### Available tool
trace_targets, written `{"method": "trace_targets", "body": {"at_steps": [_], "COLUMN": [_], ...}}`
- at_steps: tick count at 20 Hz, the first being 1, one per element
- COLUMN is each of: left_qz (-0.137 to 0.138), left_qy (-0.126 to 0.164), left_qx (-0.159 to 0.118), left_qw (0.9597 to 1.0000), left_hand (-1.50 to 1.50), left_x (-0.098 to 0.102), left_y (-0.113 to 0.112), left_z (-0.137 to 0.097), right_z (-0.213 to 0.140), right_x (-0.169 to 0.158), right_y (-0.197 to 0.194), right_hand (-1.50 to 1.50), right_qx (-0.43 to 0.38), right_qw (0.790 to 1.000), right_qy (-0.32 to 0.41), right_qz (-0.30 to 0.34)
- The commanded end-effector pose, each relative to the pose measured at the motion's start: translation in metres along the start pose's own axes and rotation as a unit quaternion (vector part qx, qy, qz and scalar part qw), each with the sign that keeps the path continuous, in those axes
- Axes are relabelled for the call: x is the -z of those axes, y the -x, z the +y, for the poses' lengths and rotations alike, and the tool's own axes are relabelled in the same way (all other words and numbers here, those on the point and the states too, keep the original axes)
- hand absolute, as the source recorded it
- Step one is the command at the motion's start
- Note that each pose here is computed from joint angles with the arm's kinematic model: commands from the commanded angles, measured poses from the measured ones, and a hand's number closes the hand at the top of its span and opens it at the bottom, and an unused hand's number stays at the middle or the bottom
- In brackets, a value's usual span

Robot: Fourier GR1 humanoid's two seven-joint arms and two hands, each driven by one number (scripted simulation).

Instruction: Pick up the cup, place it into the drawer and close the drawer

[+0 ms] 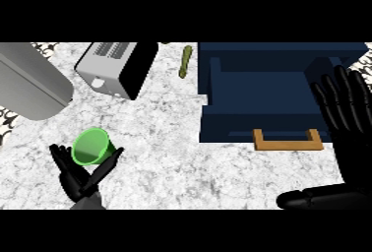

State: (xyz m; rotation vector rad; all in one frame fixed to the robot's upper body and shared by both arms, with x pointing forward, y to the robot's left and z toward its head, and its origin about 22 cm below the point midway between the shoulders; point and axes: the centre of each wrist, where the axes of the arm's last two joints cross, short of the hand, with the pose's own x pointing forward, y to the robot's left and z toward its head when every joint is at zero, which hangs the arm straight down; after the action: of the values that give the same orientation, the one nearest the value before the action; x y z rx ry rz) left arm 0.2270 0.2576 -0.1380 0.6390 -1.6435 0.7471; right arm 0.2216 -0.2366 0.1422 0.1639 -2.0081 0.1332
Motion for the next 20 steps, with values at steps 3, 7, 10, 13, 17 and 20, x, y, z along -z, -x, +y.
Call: {"method": "trace_targets", "body": {"at_steps": [3, 7, 10, 13, 17, 20], "left_qz": [0.001, 0.0, -0.008, -0.013, -0.018, -0.057], "left_qy": [-0.003, 0.025, 0.04, 0.044, 0.071, 0.058], "left_qx": [-0.029, -0.065, -0.099, -0.118, -0.136, -0.119], "left_qw": [0.9996, 0.9976, 0.9943, 0.992, 0.988, 0.9896], "left_hand": [-1.5, -1.5, -1.5, -1.5, 1.5, 1.5], "left_x": [0.018, 0.018, 0.008, 0.001, -0.003, 0.03], "left_y": [0.011, 0.008, 0.012, 0.024, 0.02, 0.015], "left_z": [0.017, 0.01, -0.001, -0.003, -0.015, -0.011], "right_z": [-0.008, -0.001, -0.016, 0.014, 0.016, -0.007], "right_x": [-0.005, 0.012, 0.003, 0.01, 0.006, -0.005], "right_y": [-0.005, -0.001, -0.006, 0.007, -0.006, -0.008], "right_hand": [-1.5, -1.5, -1.5, -1.5, -1.5, -1.5], "right_qx": [-0.006, 0.001, 0.001, -0.007, 0.001, 0.004], "right_qw": [1.0, 1.0, 1.0, 1.0, 1.0, 1.0], "right_qy": [0.0, -0.002, 0.004, -0.001, -0.003, -0.005], "right_qz": [0.007, 0.009, 0.008, 0.002, 0.012, 0.003]}}
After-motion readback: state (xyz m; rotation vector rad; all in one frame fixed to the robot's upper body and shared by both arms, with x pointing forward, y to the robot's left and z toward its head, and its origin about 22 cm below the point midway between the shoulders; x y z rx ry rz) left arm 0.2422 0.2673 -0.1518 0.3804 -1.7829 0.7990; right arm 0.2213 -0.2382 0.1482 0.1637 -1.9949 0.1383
